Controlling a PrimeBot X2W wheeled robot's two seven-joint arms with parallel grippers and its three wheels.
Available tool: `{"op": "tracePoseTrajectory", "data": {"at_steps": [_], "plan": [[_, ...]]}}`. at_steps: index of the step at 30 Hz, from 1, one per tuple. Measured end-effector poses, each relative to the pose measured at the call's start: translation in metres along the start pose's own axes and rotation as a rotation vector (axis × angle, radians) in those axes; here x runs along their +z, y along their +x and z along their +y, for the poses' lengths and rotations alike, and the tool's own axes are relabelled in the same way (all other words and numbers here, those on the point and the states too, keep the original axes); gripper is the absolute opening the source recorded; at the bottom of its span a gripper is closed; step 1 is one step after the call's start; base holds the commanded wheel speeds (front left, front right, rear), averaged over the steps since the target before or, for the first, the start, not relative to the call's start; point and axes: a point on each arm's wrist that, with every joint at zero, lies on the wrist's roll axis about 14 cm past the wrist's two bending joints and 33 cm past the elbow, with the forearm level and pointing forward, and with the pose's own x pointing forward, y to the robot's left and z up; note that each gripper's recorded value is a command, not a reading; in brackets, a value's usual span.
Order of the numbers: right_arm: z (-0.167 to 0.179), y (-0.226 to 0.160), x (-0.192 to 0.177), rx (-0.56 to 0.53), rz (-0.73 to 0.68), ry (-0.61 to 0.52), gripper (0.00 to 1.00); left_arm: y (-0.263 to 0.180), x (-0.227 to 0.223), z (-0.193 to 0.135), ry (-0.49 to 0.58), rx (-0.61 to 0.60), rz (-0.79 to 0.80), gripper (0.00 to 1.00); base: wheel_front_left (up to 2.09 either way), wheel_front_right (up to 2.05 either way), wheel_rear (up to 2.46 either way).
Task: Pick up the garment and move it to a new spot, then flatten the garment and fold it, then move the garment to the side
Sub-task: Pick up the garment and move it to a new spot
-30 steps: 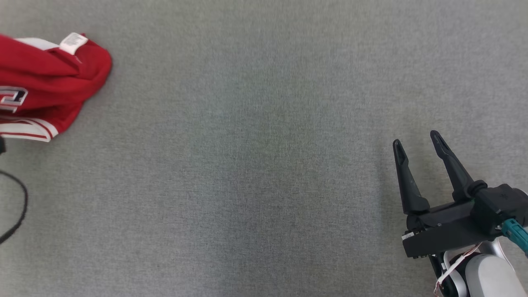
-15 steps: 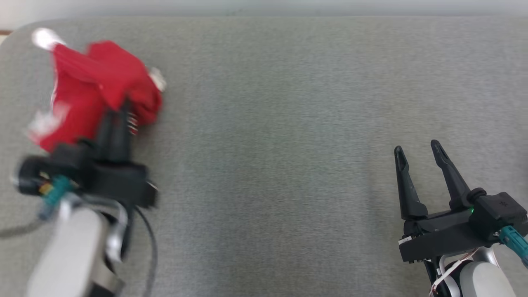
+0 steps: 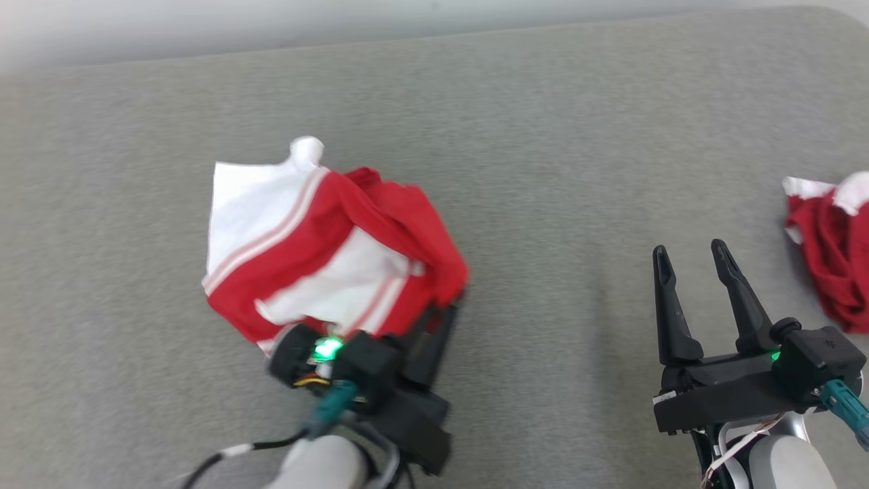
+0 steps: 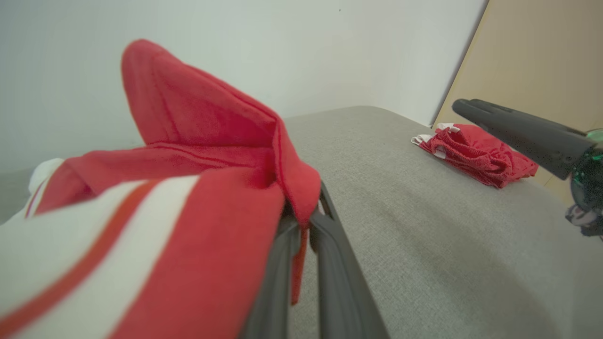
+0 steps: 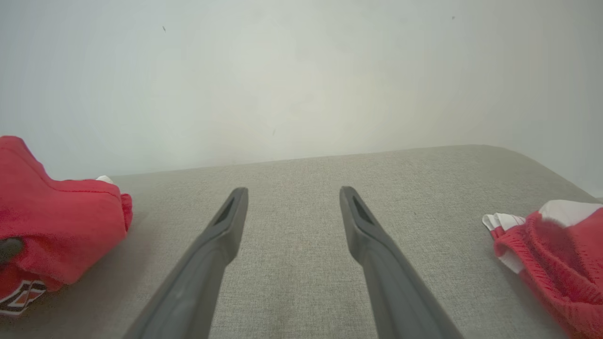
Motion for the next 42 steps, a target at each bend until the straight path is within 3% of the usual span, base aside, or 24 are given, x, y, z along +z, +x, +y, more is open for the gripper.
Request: {"op": "tracePoseTrajectory", "data": {"at_steps": [6,11,13,20,29,35,42], "plan": [[-0.023,-0.015,-0.001,-0.084,0.001,-0.001,1.0,0.017,-0.018,-0.063,-0.044,-0.197,0.03,0.0,0.0,0.0,0.0],[-0.039,-0.027,-0.003,-0.147,0.008,-0.003,1.0,0.024,-0.047,-0.085,-0.069,-0.264,0.096,0.01,0.0,0.0,0.0],[-0.045,-0.032,-0.006,-0.168,0.016,-0.001,1.0,0.027,-0.055,-0.09,-0.086,-0.277,0.114,1.0,0.0,0.0,0.0],[-0.057,-0.039,-0.009,-0.211,0.024,-0.007,1.0,0.03,-0.043,-0.112,-0.126,-0.351,0.058,1.0,0.0,0.0,0.0],[-0.043,-0.035,0.003,-0.174,-0.01,0.006,1.0,0.009,0.004,-0.123,-0.16,-0.379,-0.046,1.0,0.0,0.0,0.0],[-0.031,-0.035,0.011,-0.142,-0.023,0.009,1.0,-0.004,0.03,-0.083,-0.101,-0.241,-0.104,1.0,0.0,0.0,0.0],[-0.013,-0.035,0.024,-0.09,-0.046,0.009,1.0,-0.03,0.06,0.008,0.037,0.083,-0.171,1.0,0.0,0.0,0.0]]}}
